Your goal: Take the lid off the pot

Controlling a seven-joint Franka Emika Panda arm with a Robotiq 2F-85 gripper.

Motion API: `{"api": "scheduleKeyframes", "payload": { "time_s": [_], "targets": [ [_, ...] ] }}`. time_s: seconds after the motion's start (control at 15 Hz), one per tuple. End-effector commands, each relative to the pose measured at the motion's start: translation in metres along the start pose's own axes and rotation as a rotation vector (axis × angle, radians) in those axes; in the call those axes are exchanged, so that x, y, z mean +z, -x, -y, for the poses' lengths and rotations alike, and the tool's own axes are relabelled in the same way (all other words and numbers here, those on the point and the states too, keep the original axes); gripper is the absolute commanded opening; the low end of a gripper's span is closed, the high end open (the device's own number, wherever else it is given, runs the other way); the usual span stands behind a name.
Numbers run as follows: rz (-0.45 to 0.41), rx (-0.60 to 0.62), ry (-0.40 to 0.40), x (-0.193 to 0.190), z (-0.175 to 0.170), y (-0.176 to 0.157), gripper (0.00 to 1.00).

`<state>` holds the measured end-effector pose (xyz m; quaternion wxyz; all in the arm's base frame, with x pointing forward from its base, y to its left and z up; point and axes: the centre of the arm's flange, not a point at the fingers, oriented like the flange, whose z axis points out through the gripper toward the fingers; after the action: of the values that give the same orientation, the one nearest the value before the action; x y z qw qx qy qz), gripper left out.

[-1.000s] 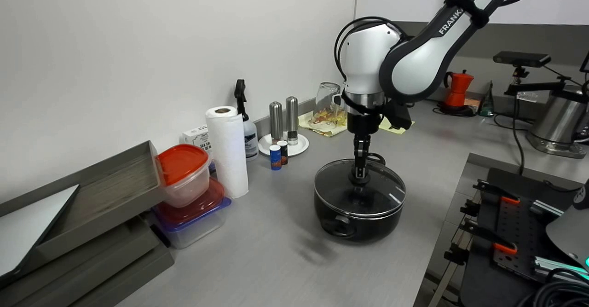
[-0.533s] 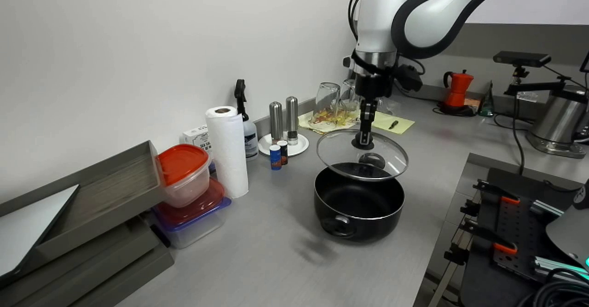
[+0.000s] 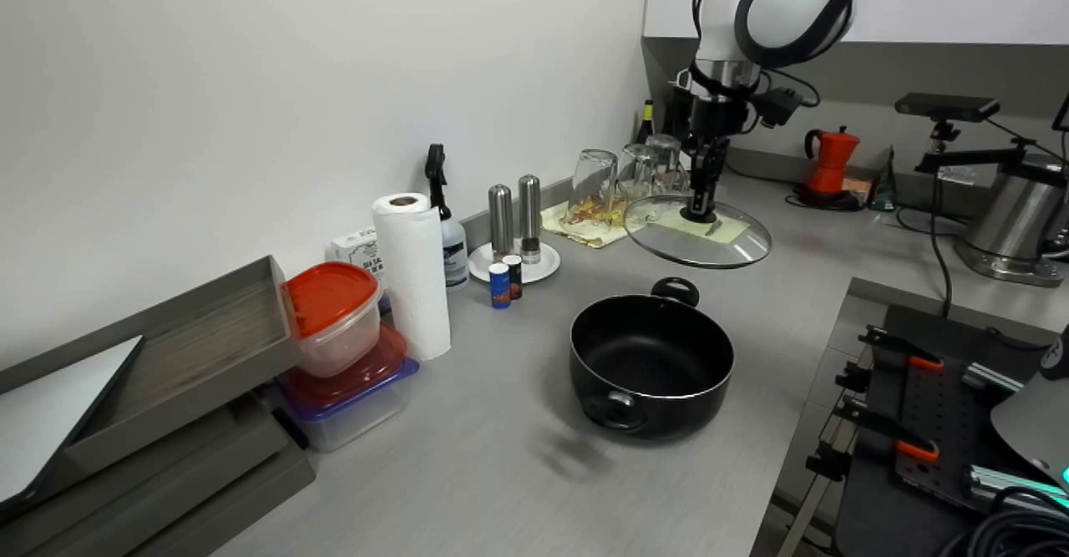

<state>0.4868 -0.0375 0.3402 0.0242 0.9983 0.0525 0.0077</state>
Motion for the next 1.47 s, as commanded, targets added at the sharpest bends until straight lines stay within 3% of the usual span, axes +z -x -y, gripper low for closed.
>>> {"api": "scheduleKeyframes", "payload": {
  "time_s": [0.0, 0.27, 0.53, 1.0, 1.4],
  "targets": [
    [0.001, 0.127, -0.025, -0.002, -0.064, 0.019, 0.25],
    [0.033, 0.281, -0.040, 0.019, -0.127, 0.041, 0.25],
    [0.071, 0.365, -0.040, 0.065, -0.152, 0.053, 0.25],
    [0.070, 0.386, -0.038, 0.148, -0.128, 0.046, 0.25],
    [-0.018, 0.410, -0.034, 0.203, -0.109, 0.038, 0.25]
  ]
}}
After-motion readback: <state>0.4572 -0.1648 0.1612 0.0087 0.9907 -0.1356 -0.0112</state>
